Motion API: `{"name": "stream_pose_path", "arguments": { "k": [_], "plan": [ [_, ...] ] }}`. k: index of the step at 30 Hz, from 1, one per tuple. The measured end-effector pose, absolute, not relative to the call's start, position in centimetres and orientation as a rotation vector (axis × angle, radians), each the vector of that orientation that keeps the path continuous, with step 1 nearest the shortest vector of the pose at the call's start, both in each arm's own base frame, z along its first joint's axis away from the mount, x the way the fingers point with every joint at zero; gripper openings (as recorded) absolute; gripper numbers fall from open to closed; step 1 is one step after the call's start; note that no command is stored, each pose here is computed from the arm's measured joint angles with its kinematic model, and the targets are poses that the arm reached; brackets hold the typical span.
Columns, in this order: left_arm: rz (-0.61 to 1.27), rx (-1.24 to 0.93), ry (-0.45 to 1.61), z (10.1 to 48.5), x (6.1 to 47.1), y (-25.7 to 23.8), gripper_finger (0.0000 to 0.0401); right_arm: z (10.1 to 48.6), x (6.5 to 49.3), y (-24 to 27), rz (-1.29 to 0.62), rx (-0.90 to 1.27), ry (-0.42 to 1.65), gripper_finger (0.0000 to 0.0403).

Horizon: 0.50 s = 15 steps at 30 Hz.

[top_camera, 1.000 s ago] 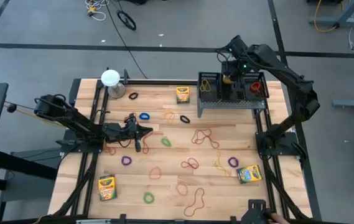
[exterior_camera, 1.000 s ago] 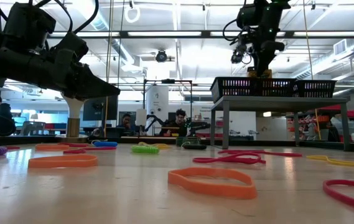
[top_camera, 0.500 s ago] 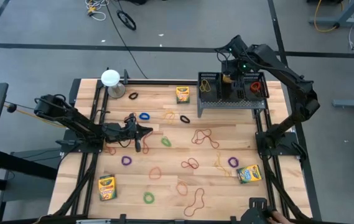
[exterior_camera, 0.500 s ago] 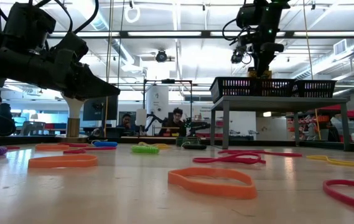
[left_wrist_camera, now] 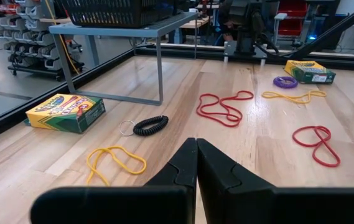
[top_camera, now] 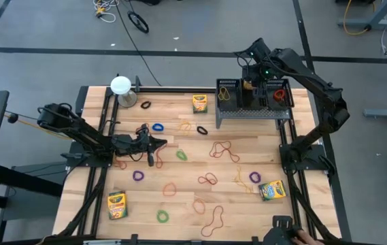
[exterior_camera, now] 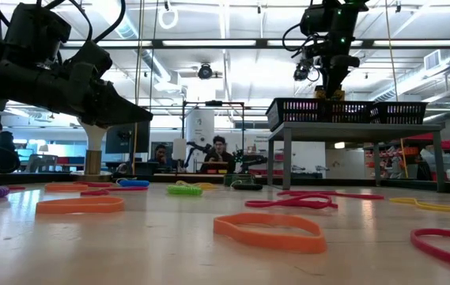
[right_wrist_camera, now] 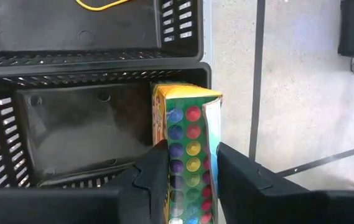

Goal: Pick & Place Office Desk Supplies
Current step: Put the yellow crayon box into the middle black bin on the shelf

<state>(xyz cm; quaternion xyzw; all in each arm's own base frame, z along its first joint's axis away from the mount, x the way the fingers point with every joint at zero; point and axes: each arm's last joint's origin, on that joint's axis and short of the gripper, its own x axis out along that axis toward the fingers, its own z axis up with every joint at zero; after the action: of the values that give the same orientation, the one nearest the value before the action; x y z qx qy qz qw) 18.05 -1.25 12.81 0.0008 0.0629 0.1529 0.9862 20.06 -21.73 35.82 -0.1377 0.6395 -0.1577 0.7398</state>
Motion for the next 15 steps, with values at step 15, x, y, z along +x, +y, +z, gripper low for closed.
{"name": "stream_pose_path", "arguments": {
  "k": [15],
  "plan": [
    [0.282,-0.001,0.127,12.8,18.07,-1.32,0.0009,35.92,20.05,-21.91,-0.403,-0.311,1.417,0.0189]
  ]
}}
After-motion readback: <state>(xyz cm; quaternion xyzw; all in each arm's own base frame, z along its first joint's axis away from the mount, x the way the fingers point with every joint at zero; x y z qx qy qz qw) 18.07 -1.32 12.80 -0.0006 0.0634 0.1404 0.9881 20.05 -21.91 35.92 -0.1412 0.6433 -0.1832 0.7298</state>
